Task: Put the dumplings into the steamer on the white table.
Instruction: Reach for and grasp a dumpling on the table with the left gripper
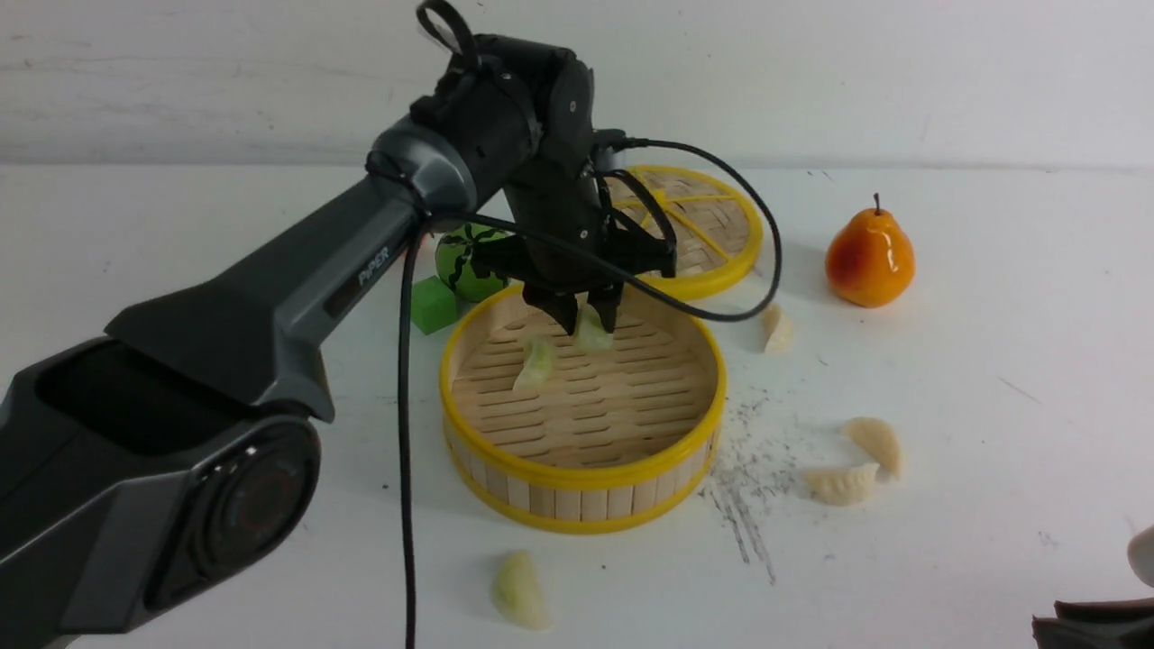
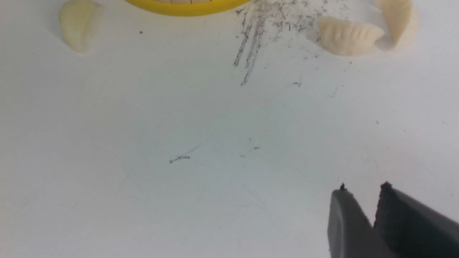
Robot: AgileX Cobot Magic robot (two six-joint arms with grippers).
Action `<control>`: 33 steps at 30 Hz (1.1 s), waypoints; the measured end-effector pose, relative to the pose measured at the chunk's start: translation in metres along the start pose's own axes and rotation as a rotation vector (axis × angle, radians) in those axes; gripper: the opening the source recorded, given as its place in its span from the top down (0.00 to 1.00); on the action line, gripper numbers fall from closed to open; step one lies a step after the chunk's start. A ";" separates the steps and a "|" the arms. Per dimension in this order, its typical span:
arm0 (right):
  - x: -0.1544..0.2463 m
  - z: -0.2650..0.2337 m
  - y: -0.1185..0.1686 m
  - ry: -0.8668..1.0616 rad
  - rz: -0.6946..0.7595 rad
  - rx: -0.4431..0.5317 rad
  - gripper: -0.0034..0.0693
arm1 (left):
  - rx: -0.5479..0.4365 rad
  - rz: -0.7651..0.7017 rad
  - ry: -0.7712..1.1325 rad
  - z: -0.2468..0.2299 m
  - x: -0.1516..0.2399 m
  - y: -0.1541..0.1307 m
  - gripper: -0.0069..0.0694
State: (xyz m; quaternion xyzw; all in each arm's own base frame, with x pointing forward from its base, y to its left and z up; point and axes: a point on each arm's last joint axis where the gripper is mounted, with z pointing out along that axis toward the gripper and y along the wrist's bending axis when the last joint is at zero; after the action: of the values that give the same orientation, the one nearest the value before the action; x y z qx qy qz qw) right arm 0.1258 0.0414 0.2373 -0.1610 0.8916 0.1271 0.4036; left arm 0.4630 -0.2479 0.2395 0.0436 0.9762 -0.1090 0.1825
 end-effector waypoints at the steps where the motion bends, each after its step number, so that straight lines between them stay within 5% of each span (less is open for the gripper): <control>1: 0.000 0.000 0.000 0.000 0.000 0.000 0.77 | -0.003 -0.008 0.003 0.002 0.000 0.001 0.61; 9: 0.000 0.000 0.000 0.000 0.000 0.000 0.77 | -0.019 -0.043 0.042 0.023 0.004 0.004 0.59; 12: 0.001 0.000 0.000 0.006 0.000 -0.004 0.77 | 0.001 -0.034 0.043 0.020 0.004 0.002 0.50; 19: 0.002 0.000 0.001 0.025 0.000 -0.016 0.76 | 0.095 0.009 -0.083 -0.062 -0.006 -0.009 0.38; 25: 0.003 0.000 0.002 0.036 0.004 -0.027 0.75 | 0.130 0.086 -0.412 -0.238 0.009 -0.002 0.47; 30: 0.003 0.000 0.003 0.034 0.012 -0.031 0.75 | 0.110 0.140 -0.410 -0.274 0.038 0.009 0.54; 33: 0.002 0.000 0.003 0.023 0.030 -0.037 0.74 | 0.030 0.153 -0.195 -0.239 0.083 0.030 0.61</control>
State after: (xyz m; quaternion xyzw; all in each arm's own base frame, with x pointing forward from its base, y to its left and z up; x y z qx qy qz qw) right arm 0.1232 0.0441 0.2362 -0.1566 0.8961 0.1475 0.3883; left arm 0.3067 -0.1606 0.4207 0.1100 0.9458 -0.1132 0.2839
